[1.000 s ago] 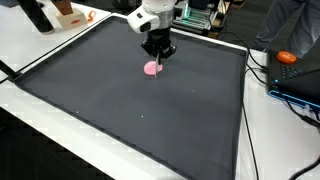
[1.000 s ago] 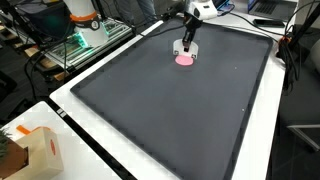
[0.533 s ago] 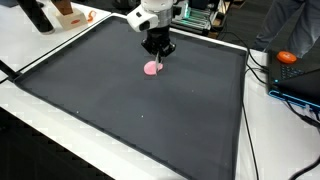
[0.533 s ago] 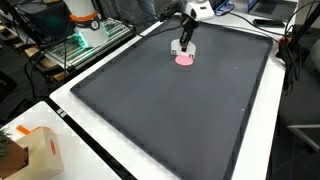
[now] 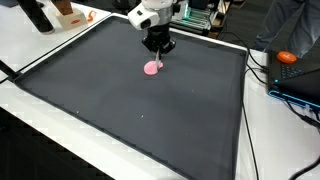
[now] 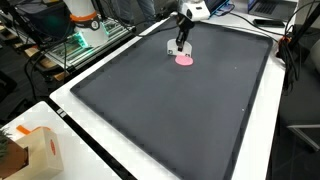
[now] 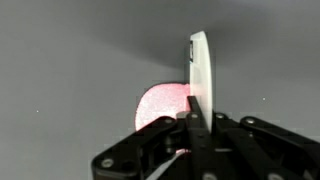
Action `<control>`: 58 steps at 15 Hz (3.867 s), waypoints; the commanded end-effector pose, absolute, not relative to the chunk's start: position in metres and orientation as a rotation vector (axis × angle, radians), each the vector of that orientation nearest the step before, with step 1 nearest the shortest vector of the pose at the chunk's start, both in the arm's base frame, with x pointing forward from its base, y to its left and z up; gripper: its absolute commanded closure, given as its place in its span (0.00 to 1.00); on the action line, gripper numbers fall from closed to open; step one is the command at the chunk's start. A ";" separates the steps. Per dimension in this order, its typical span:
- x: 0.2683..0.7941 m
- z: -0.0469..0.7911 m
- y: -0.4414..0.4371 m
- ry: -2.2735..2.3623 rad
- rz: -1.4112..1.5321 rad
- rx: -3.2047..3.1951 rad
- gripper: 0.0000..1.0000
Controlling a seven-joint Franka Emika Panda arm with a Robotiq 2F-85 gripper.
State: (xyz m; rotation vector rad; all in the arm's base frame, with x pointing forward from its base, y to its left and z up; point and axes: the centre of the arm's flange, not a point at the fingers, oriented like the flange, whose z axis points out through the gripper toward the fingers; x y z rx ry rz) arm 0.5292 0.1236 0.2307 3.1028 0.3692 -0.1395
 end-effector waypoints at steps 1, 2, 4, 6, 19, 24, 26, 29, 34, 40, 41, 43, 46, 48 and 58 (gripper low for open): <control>0.509 0.189 0.115 0.441 -0.278 3.079 0.99; 0.515 0.189 0.117 0.461 -0.266 3.078 0.99; 0.524 0.188 0.122 0.507 -0.244 3.073 0.99; 0.532 0.189 0.129 0.565 -0.220 3.063 0.99; 0.573 0.203 0.168 0.756 -0.115 2.970 0.99; 0.587 0.212 0.179 0.776 -0.074 2.964 0.99; 0.591 0.220 0.185 0.776 -0.047 2.966 0.99; 0.594 0.234 0.194 0.759 -0.015 2.974 0.99; 0.591 0.266 0.204 0.715 0.067 2.946 0.99; 0.579 0.305 0.210 0.609 0.133 2.917 0.99; 0.577 0.310 0.212 0.597 0.135 2.913 0.99; 0.571 0.321 0.216 0.577 0.132 2.882 0.99; 0.585 0.322 0.220 0.593 0.157 2.906 0.96; 0.581 0.325 0.222 0.587 0.162 2.903 0.96; 0.587 0.350 0.247 0.616 0.145 2.868 0.99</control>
